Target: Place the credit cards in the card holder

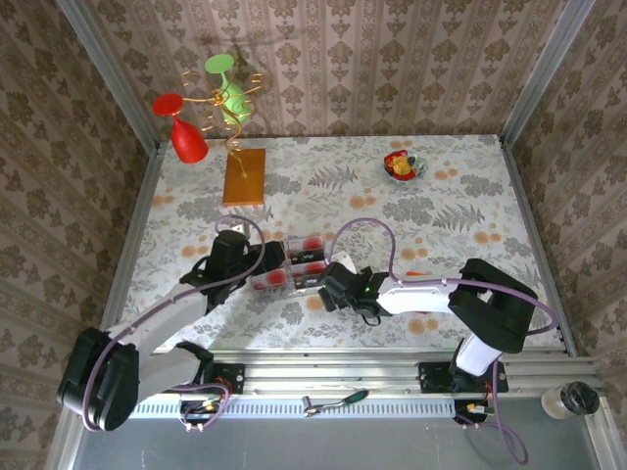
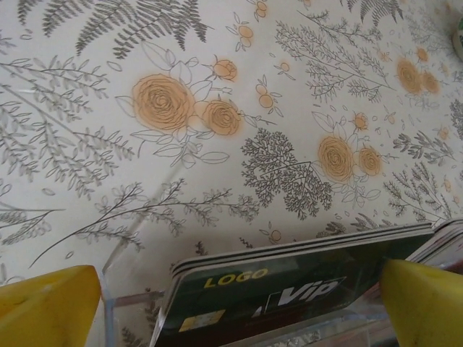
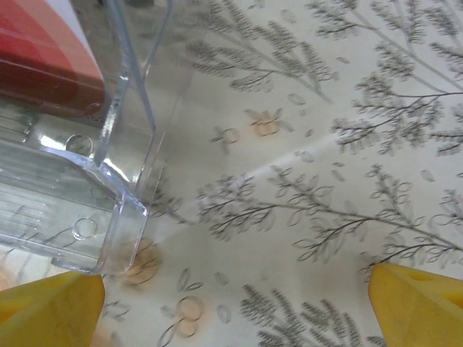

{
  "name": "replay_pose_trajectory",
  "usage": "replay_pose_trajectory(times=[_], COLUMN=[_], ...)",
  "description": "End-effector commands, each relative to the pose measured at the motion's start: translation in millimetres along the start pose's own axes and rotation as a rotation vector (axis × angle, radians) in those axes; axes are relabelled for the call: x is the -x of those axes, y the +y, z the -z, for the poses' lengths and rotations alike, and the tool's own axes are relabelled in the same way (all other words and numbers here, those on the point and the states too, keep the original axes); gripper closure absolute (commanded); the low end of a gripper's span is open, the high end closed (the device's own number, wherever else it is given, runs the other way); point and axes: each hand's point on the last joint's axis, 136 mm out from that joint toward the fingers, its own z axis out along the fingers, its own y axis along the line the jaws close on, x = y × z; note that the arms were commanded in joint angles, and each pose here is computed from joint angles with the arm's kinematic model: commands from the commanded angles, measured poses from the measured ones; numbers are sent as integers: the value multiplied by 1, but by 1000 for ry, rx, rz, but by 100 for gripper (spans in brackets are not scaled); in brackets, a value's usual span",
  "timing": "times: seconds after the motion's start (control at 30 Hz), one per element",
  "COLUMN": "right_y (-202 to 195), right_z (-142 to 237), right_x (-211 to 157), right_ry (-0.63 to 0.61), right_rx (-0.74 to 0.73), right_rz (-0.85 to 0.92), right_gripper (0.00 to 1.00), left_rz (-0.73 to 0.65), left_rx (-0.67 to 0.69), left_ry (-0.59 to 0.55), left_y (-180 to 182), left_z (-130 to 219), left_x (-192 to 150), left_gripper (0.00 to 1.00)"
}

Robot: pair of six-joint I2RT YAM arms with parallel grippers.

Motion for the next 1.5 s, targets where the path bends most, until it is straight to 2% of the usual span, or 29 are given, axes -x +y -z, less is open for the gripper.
replay_pose_trajectory(times=[0.0,0.6,0.97,1.23,1.47], right_y=[-18,-110,-127,-130,-136], right_z=[-2,-32,-31,-19,10], right_x=[16,19,18,14,5], right_ry=[-44,17,27,36,32], right_rx=[-63,-191,-201,-184,-155], right_rz=[-62,-243,-313,-319,-377], right_gripper=[5,5,5,4,4], left_rz=[-39,-131,-120,-138,-130], left_rx=[-52,-137,-209,-202,-188], left_ry=[-56,-37,-6,5,-13], left_y=[-26,-101,-141,-144,-129], left_z=[-6,-86,-128,-136,-127], left_x=[21,58,73,78,100], left_gripper=[0,0,0,0,0])
